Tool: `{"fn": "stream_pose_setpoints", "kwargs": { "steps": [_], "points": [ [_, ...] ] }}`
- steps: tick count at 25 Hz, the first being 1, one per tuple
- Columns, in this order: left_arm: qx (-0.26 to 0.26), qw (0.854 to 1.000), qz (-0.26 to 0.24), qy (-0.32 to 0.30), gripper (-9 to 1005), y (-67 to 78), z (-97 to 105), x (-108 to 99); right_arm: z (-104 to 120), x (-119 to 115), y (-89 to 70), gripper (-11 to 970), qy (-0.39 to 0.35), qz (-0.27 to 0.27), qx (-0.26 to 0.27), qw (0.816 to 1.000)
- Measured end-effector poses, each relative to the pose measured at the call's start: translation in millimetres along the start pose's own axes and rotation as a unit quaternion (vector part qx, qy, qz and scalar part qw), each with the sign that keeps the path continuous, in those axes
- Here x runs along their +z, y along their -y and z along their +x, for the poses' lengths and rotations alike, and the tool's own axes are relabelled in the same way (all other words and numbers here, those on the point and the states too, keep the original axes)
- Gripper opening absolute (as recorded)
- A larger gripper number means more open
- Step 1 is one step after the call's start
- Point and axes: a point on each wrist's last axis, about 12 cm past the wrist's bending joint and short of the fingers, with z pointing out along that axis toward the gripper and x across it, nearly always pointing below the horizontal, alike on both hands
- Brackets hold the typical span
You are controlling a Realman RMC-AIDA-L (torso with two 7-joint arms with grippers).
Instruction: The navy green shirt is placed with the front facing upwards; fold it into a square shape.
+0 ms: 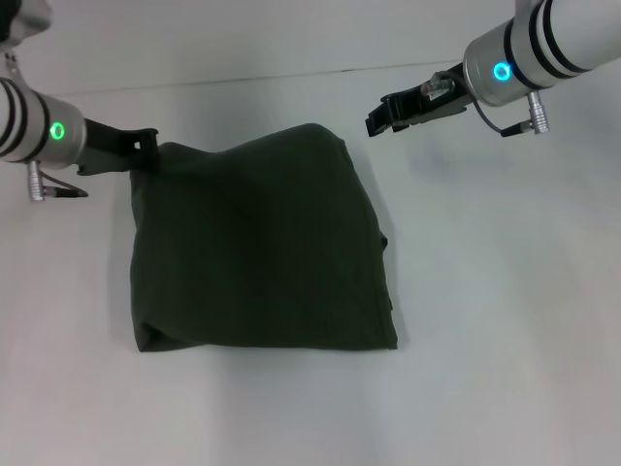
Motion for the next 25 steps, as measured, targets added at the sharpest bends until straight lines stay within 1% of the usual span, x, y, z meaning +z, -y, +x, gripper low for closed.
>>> {"fn": "stream_pose_setpoints", "kwargs": {
  "steps": [6, 9, 11, 15, 22, 25],
  "points": [
    [-0.023, 1.000, -0.005, 0.003, 3, -12.4, 2, -7, 1, 1, 0.6, 367, -0.002, 0.000, 0.001, 1.000],
    [-0.030, 0.999, -0.010, 0.001, 5, -16.0, 3, -7, 1, 1, 0.9, 367, -0.002, 0.001, 0.002, 1.000],
    [-0.032, 0.999, -0.015, -0.001, 6, -17.2, 4, -7, 1, 2, 1.0, 367, -0.001, 0.002, 0.002, 1.000],
    [-0.029, 1.000, -0.010, 0.006, 9, -14.8, 2, -9, 1, 2, 1.3, 367, 0.001, 0.003, 0.002, 1.000],
    [-0.046, 0.999, -0.004, 0.007, 13, -16.3, 5, -8, 2, 2, 2.4, 365, 0.000, 0.004, 0.003, 1.000],
    [-0.046, 0.999, -0.002, 0.015, 128, -18.5, 3, -13, 1, 2, 2.4, 364, 0.001, 0.004, 0.002, 1.000]
  ]
}}
